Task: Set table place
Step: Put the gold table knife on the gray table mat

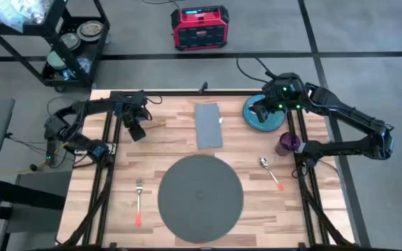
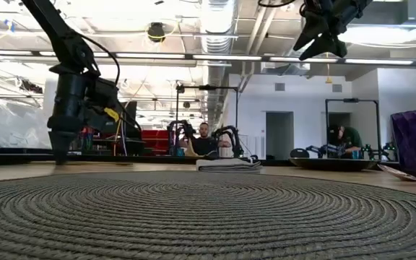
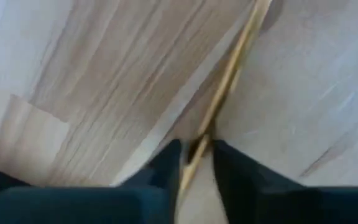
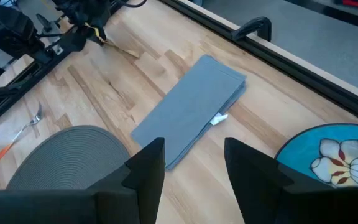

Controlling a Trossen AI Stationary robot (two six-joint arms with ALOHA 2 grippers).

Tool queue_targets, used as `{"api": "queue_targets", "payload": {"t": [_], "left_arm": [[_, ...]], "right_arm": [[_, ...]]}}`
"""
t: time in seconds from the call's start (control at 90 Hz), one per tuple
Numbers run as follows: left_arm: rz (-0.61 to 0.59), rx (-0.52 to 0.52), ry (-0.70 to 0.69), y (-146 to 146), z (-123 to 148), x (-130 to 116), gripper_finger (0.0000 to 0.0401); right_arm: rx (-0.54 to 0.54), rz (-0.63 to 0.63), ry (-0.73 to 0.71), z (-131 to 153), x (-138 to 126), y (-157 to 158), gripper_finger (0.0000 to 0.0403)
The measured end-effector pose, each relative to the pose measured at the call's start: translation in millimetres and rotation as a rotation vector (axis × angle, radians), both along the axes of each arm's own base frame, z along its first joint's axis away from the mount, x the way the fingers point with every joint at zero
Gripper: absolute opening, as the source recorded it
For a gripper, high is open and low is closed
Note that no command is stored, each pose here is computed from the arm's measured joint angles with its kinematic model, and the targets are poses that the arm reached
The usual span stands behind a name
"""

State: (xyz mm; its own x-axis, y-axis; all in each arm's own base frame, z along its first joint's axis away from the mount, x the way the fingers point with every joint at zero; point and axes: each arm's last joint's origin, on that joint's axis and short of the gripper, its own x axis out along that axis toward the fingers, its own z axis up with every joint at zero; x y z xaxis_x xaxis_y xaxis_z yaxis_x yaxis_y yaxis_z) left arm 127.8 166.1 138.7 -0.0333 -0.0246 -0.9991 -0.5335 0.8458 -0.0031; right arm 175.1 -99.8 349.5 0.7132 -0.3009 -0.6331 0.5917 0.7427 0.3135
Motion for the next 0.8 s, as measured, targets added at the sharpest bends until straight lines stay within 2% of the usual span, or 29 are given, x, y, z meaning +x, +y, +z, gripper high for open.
{"api": "queue_targets", "payload": {"t": [0.2,0.322,0.478,0.611,0.8], "left_arm": [[-0.025,-0.028,0.028,-3.3,-4.3,5.3,0.0005],[0.044,-0.023,0.002,1.2,6.4,9.3,0.0003],[0.115,0.007,-0.144,5.6,35.3,10.1,0.0002],[0.174,0.031,-0.21,0.6,55.6,7.0,0.0001],[0.244,0.055,-0.341,-7.3,75.6,3.4,0.0]], "right_arm": [[0.006,-0.005,-0.002,0.0,0.0,0.0,0.0155],[0.013,-0.012,-0.006,0.0,0.0,0.0,0.0155],[0.001,-0.012,-0.027,1.8,1.3,-0.8,0.0155],[-0.005,-0.012,-0.036,2.7,1.8,-1.1,0.0155],[-0.014,-0.019,-0.051,4.2,1.9,-3.0,0.0155]]}}
